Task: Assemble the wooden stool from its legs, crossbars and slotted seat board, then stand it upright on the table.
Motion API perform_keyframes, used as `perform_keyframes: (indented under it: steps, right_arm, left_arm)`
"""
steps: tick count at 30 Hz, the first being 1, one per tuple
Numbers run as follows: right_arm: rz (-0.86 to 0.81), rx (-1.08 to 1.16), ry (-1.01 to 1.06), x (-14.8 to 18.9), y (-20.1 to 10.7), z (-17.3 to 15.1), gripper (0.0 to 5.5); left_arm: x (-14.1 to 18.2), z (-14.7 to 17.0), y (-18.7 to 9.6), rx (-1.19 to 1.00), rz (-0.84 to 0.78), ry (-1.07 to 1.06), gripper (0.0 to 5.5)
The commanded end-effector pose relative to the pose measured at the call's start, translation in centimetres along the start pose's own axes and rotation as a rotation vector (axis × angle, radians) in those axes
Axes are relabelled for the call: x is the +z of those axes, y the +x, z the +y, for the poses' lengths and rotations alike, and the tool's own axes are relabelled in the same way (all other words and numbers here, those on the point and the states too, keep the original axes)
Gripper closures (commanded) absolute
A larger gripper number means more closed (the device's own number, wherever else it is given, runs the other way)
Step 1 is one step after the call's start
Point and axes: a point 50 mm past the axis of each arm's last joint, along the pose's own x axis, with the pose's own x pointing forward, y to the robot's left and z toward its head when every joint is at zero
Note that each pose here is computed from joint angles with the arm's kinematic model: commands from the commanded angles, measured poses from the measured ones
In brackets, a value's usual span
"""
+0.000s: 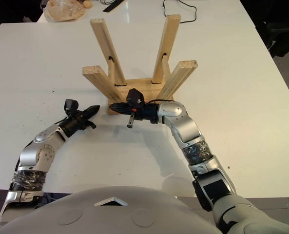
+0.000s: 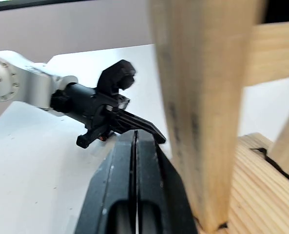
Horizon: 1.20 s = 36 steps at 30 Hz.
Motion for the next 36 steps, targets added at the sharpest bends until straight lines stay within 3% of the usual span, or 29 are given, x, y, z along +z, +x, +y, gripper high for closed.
perform_keyframes:
  steps: [1, 4, 7, 10, 12, 16, 21, 30, 36]
  right_arm:
    - [-0.091, 0.002, 0.073, 1.2, -1.4, 1.5, 5.5]
    - [-0.057, 0.075, 0.153, 0.4, -4.9, 2.9, 5.5]
    - [0.139, 0.051, 0.183, -2.3, -10.3, 3.1, 5.5]
    - [0.349, -0.385, 0.074, -3.9, -15.3, -3.0, 5.5]
    - [0.428, -0.598, -0.008, -3.8, -17.0, -6.5, 5.5]
    - [0.55, -0.609, -0.111, -5.1, -16.4, -8.1, 5.5]
    - [0.592, -0.528, -0.088, -7.8, -14.8, -7.0, 5.5]
    - [0.624, -0.451, -0.092, -7.2, -16.4, -5.3, 5.5]
    - [0.616, -0.412, -0.076, -7.1, -15.7, -4.8, 5.5]
  left_arm:
    - [-3.8, 2.2, -1.6, 0.181, 0.156, -0.055, 5.48]
    - [-4.0, 2.4, -1.8, 0.193, 0.157, -0.057, 5.48]
    - [-4.3, 2.0, -2.2, 0.165, 0.172, -0.049, 5.48]
    - [-4.6, 0.7, -2.5, 0.071, 0.189, -0.034, 5.48]
    - [-4.8, -0.2, -2.5, 0.013, 0.204, -0.021, 5.48]
    - [-4.5, -0.8, -1.8, -0.039, 0.218, 0.003, 5.48]
    - [-4.3, -0.9, -0.9, -0.074, 0.259, 0.04, 5.48]
    - [-4.8, -0.9, -0.7, -0.049, 0.265, 0.039, 5.48]
    - [-4.9, -1.3, -0.3, -0.056, 0.262, 0.037, 5.48]
